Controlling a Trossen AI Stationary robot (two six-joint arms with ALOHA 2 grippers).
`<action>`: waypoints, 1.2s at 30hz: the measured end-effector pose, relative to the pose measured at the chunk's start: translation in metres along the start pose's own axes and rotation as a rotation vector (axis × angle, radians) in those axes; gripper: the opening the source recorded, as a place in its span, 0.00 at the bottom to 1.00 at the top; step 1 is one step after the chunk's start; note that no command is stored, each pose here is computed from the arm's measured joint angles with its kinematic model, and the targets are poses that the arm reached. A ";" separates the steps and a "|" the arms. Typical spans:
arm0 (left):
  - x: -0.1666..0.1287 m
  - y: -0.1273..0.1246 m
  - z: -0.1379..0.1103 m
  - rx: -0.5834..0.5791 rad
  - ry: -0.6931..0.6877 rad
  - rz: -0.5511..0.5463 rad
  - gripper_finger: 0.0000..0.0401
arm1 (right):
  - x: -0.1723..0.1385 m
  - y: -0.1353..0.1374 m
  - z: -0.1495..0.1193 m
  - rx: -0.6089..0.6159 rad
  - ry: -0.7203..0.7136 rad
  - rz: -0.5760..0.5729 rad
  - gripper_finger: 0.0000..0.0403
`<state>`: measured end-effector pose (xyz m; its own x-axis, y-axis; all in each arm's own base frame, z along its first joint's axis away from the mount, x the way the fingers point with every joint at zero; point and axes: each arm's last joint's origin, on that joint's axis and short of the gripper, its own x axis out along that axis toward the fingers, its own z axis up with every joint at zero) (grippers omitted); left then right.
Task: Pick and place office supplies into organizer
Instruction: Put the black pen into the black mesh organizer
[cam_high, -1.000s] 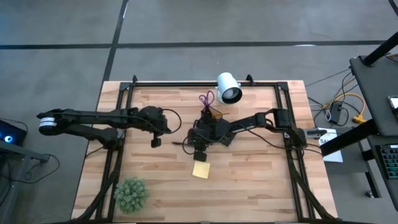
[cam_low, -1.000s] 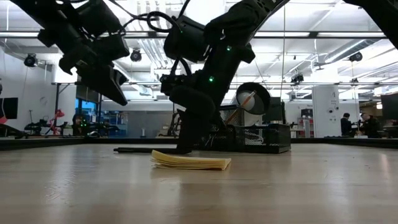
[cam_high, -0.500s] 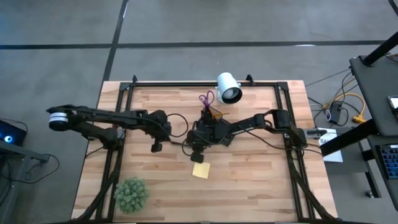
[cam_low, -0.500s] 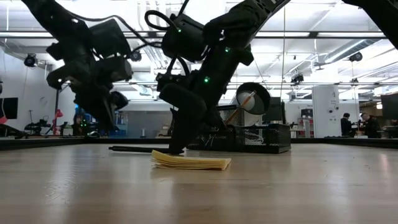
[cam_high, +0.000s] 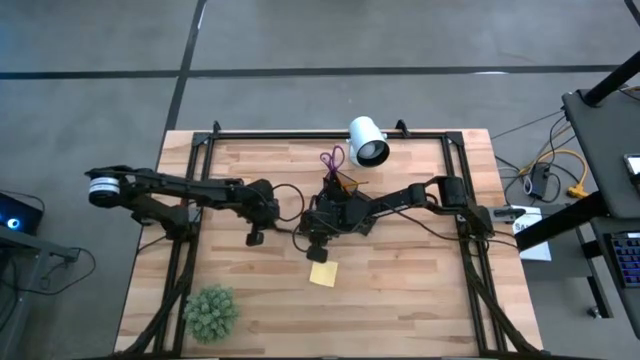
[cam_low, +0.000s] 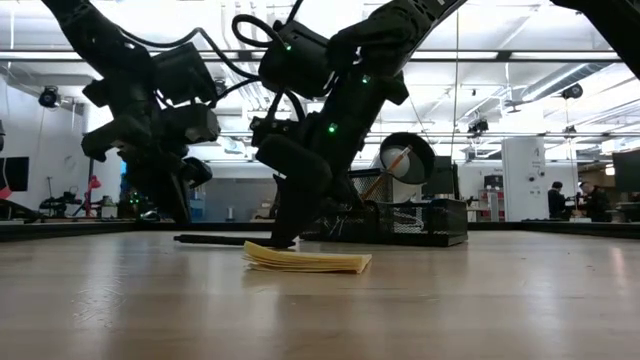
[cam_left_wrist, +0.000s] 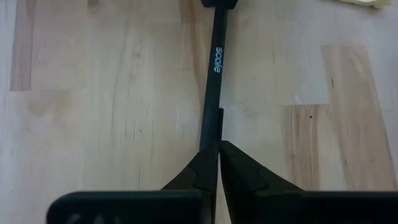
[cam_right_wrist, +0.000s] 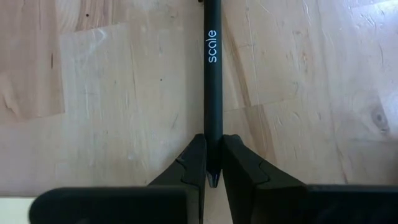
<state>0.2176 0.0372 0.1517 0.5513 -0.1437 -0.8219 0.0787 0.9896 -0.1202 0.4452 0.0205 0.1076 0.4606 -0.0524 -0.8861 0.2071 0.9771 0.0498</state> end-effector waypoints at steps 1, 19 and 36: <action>0.000 0.000 0.000 0.001 -0.003 0.001 0.02 | 0.000 0.000 0.000 -0.001 0.000 0.000 0.07; 0.011 0.003 -0.003 0.035 0.047 0.016 0.44 | 0.000 0.000 0.001 -0.020 -0.013 0.001 0.07; 0.024 0.007 -0.005 0.038 0.076 0.022 0.17 | 0.001 0.000 0.007 -0.005 -0.074 0.007 0.07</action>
<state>0.2271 0.0404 0.1278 0.4884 -0.1206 -0.8642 0.0997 0.9916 -0.0820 0.4515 0.0195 0.1099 0.5244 -0.0601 -0.8494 0.1992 0.9785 0.0537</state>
